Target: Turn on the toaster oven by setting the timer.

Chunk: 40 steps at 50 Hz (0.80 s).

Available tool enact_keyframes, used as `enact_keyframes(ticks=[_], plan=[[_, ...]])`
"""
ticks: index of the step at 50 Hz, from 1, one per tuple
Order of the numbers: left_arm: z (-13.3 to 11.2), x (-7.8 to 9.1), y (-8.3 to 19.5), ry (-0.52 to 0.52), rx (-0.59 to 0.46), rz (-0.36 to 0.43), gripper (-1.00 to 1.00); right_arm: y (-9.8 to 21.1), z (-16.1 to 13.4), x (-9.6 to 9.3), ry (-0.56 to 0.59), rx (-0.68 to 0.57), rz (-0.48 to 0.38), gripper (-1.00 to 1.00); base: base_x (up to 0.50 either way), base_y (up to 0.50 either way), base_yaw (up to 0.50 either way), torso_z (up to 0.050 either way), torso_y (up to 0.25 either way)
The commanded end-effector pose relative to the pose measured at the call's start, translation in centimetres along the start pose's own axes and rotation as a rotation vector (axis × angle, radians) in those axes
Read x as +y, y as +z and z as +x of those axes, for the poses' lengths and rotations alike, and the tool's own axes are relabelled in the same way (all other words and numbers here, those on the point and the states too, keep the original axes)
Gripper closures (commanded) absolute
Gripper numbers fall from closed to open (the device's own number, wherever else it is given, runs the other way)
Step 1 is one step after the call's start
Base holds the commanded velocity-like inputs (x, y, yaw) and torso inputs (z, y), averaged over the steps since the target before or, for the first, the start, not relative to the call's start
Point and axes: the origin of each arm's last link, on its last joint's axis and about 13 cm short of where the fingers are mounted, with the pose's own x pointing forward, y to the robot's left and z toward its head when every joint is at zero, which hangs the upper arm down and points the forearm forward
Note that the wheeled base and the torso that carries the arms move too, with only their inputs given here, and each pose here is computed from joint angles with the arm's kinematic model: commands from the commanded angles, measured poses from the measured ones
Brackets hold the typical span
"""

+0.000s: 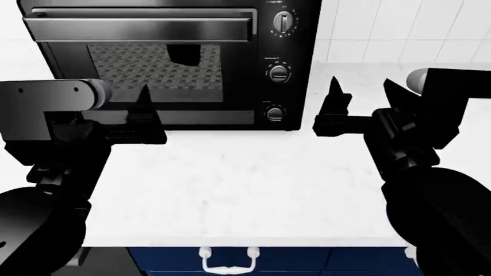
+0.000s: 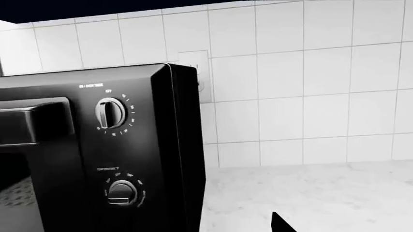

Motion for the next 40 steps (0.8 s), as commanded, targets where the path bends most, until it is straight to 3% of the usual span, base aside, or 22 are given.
enact_keyframes(ticks=[1, 18, 33, 37, 40], plan=[[0.0, 0.0, 0.0, 0.000, 0.000, 0.000, -1.00, 0.0, 0.0, 0.0, -0.001, 0.003, 0.003, -1.00, 0.31, 0.00, 0.00, 0.000, 0.000], [0.2, 0.0, 0.0, 0.003, 0.001, -0.004, -1.00, 0.2, 0.1, -0.1, -0.012, 0.006, 0.008, -1.00, 0.26, 0.00, 0.00, 0.000, 0.001], [0.0, -0.1, 0.0, -0.003, 0.000, -0.009, -1.00, 2.8, -1.0, 0.6, 0.070, -0.012, -0.294, -1.00, 0.00, 0.00, 0.00, 0.000, 0.000], [0.0, 0.0, 0.0, -0.003, -0.001, -0.011, -1.00, 3.1, -1.2, 0.8, 0.092, -0.024, -0.325, -1.00, 0.00, 0.00, 0.00, 0.000, 0.000], [0.0, -0.1, 0.0, -0.002, -0.001, -0.013, -1.00, 3.7, -1.1, 1.1, 0.099, 0.011, -0.283, -1.00, 0.00, 0.00, 0.00, 0.000, 0.000]])
